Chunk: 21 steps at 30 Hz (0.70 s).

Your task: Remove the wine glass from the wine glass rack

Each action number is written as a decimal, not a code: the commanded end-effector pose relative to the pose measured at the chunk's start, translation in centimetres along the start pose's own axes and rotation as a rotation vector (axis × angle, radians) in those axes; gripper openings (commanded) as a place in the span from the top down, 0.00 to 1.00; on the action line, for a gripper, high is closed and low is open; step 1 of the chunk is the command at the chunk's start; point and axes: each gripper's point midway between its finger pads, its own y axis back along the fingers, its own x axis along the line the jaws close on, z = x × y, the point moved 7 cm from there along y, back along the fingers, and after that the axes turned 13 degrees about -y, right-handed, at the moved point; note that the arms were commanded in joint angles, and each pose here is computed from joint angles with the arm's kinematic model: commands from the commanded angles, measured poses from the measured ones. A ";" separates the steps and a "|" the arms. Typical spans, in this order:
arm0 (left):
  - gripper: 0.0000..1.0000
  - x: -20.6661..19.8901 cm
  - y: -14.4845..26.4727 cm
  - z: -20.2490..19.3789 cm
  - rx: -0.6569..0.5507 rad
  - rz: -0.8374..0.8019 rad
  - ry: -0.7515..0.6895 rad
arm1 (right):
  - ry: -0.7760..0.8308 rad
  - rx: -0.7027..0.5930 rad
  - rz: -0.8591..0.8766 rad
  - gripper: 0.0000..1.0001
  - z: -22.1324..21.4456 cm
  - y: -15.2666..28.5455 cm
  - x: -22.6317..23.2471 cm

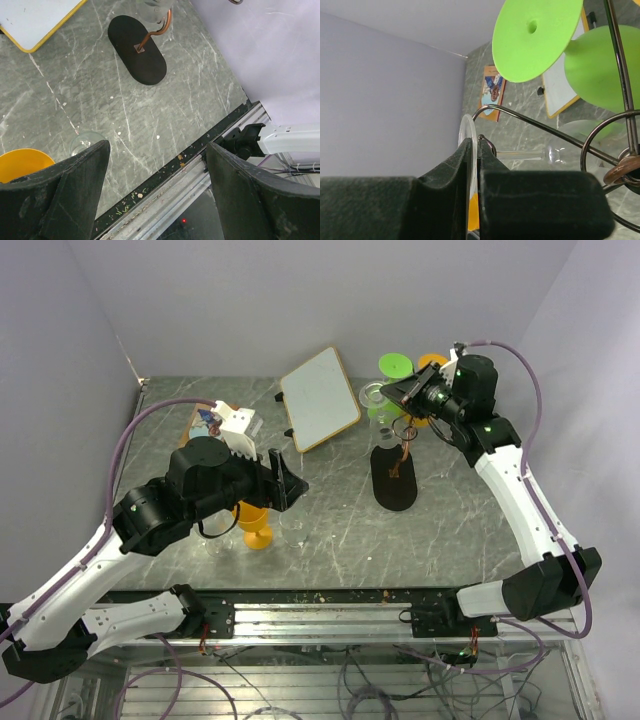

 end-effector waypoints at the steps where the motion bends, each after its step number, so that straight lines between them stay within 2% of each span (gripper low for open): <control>1: 0.12 -0.2 0.4 0.8 -0.027 -0.008 0.005 | -0.057 -0.041 0.095 1.00 0.5 0.9 1.9; 21: 0.12 -0.1 0.7 0.7 -0.033 -0.005 0.008 | -0.237 -0.027 0.170 1.00 1.1 -0.1 3.7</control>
